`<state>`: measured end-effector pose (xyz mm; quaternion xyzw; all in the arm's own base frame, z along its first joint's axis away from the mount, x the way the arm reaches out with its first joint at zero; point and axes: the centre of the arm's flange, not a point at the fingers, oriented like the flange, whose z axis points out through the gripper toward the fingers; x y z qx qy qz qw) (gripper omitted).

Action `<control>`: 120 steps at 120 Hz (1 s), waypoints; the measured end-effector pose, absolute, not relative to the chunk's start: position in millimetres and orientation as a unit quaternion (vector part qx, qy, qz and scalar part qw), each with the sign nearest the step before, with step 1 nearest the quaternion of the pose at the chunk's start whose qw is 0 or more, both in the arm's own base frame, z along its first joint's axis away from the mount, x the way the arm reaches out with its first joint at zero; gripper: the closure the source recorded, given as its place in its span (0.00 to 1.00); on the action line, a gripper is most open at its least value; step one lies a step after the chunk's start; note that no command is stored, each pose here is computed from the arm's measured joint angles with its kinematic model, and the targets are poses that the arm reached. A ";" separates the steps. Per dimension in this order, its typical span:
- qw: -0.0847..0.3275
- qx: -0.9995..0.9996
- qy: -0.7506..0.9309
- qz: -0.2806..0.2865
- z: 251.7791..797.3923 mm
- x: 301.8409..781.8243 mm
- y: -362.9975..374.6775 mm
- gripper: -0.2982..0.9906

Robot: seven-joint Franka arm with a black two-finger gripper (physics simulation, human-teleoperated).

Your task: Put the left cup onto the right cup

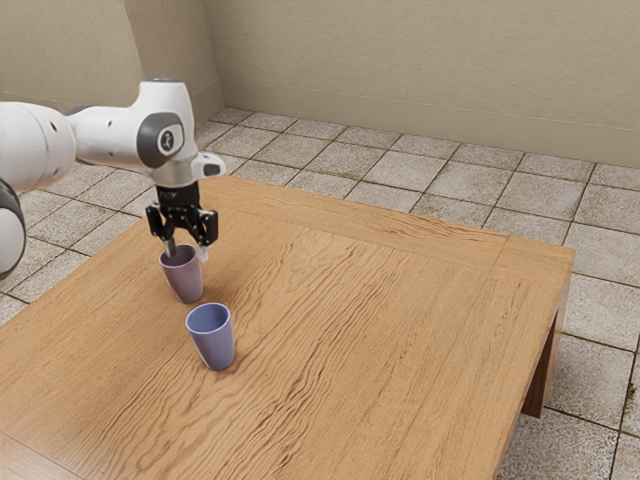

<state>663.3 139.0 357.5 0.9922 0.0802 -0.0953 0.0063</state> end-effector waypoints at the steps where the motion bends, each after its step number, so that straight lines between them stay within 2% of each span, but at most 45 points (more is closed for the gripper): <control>1: 0.006 0.992 0.080 -0.095 357.3 663.4 139.0 0.40; 120: 0.010 0.991 0.079 -0.103 322.3 678.5 153.8 0.45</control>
